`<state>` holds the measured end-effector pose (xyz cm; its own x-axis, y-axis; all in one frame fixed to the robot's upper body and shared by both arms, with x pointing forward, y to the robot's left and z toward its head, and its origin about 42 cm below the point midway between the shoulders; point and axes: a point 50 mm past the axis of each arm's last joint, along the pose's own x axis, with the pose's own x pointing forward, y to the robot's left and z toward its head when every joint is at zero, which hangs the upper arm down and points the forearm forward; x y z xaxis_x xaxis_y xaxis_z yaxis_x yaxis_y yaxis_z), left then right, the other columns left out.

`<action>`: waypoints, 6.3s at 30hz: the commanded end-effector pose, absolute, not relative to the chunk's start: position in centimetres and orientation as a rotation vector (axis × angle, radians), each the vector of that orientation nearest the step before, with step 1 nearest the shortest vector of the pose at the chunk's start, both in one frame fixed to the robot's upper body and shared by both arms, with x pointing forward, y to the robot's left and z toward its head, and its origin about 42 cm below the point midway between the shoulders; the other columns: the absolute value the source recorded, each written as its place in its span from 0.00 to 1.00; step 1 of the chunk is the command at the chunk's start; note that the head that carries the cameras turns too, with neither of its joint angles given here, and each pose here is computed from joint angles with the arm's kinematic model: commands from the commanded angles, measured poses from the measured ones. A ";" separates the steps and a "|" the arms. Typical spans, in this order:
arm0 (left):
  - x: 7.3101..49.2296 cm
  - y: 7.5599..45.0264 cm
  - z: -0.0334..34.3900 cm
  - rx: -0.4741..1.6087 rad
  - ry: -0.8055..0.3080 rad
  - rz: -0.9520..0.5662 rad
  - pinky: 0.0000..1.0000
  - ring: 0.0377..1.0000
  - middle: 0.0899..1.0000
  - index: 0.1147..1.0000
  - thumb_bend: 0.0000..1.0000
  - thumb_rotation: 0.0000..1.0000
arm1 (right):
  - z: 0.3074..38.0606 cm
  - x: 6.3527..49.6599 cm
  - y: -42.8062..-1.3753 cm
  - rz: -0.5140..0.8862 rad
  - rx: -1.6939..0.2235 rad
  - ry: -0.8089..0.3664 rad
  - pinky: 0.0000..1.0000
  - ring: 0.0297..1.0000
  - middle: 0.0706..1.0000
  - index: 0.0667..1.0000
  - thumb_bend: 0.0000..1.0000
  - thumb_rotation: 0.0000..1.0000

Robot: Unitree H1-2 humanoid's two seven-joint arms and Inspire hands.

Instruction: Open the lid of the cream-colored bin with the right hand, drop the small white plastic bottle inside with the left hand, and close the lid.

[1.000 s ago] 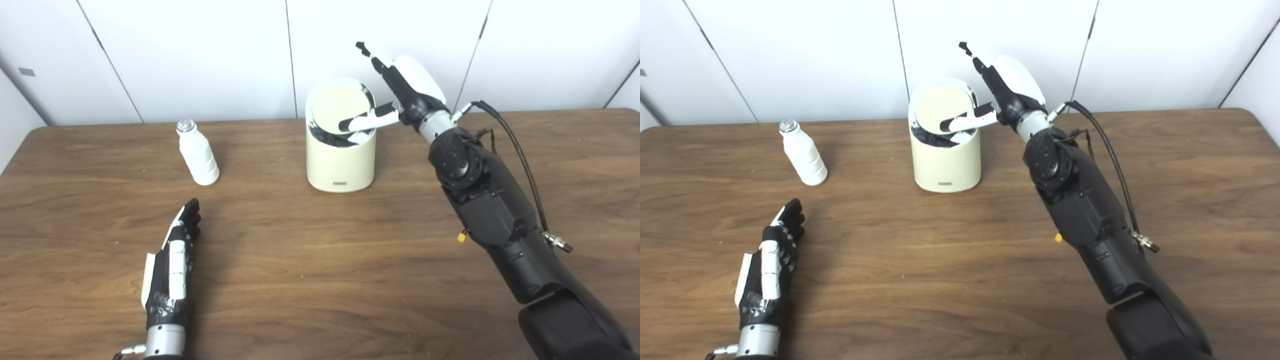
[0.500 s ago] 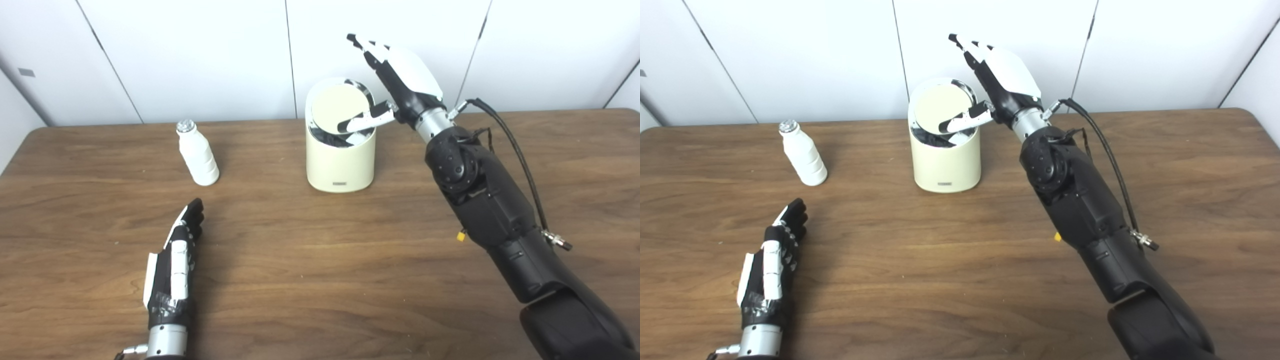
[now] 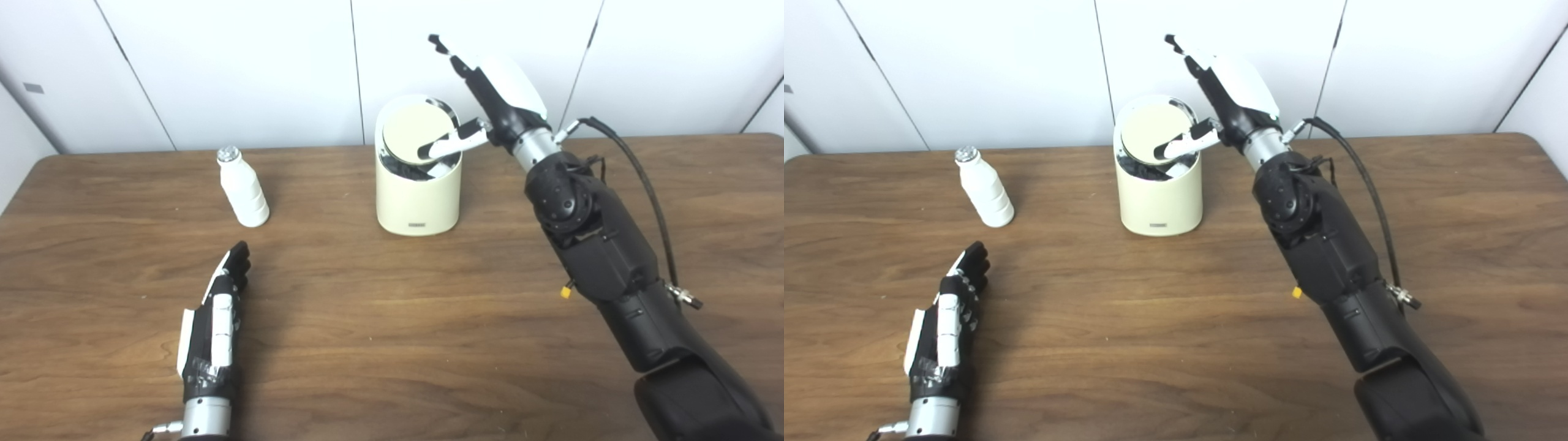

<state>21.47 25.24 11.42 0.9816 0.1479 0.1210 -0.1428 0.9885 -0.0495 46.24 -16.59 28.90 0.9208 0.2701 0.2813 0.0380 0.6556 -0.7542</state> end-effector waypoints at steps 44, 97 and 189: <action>21.8 27.1 11.7 -0.035 -0.145 0.178 0.96 0.93 0.93 0.91 0.59 0.89 | 14.3 26.2 -27.6 -0.006 -0.058 -0.167 1.00 1.00 1.00 1.00 0.61 1.00; 30.2 31.2 20.9 0.646 -0.244 0.330 0.72 0.88 0.92 0.91 1.00 0.40 | 14.6 24.7 -27.4 -0.023 0.005 -0.116 1.00 1.00 0.98 0.98 0.56 1.00; 38.1 25.5 28.5 0.756 -0.526 0.174 0.34 0.38 0.43 0.43 0.50 0.00 | 10.8 24.8 -27.0 -0.029 -0.023 -0.109 0.94 0.94 0.87 0.95 0.61 0.95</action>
